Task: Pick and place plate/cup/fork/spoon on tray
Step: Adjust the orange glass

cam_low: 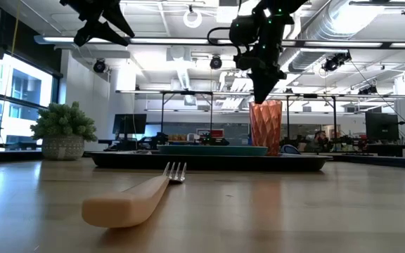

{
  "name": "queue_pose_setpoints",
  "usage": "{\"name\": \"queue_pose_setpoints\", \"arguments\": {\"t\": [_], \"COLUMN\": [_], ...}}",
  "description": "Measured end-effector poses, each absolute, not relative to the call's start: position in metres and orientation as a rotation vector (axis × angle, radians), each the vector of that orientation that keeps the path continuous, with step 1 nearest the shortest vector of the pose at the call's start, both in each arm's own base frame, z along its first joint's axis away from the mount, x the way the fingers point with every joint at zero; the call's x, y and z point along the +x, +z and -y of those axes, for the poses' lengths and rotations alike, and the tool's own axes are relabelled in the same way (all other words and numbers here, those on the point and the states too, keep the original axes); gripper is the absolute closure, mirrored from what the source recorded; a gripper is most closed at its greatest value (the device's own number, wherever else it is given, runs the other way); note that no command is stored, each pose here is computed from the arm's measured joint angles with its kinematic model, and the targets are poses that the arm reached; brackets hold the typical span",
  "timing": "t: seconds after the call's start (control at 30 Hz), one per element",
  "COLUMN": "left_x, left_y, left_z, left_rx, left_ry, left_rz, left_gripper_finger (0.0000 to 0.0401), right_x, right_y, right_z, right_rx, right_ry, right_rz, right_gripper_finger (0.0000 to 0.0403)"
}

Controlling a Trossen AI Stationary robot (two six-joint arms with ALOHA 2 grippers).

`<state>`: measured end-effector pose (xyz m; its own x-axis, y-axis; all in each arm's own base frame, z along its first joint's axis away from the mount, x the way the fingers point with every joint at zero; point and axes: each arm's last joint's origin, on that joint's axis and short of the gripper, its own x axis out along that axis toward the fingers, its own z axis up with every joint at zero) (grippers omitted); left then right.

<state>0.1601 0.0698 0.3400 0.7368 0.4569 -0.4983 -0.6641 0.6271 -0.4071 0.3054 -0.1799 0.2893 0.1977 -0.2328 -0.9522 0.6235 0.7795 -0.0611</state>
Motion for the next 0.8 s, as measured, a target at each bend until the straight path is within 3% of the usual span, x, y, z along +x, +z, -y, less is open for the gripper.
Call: {"name": "queue_pose_setpoints", "arguments": {"t": [0.13,0.8], "left_x": [0.1602,0.1601], "left_y": [0.34,0.3399], "left_z": [-0.0698,-0.0698], "left_rx": [-0.61,-0.61], "left_ry": [0.659,0.659], "left_rz": [-0.368,-0.368], "left_gripper_finger": [0.0272,0.0272], "right_x": [0.305,0.3043], "right_y": [0.2894,0.2909], "right_z": [0.1806,0.1889], "right_rx": [0.357,0.259], "right_ry": [-0.64,-0.705], "right_rz": [-1.239,-1.226], "right_gripper_finger": [0.0397,0.04]}}
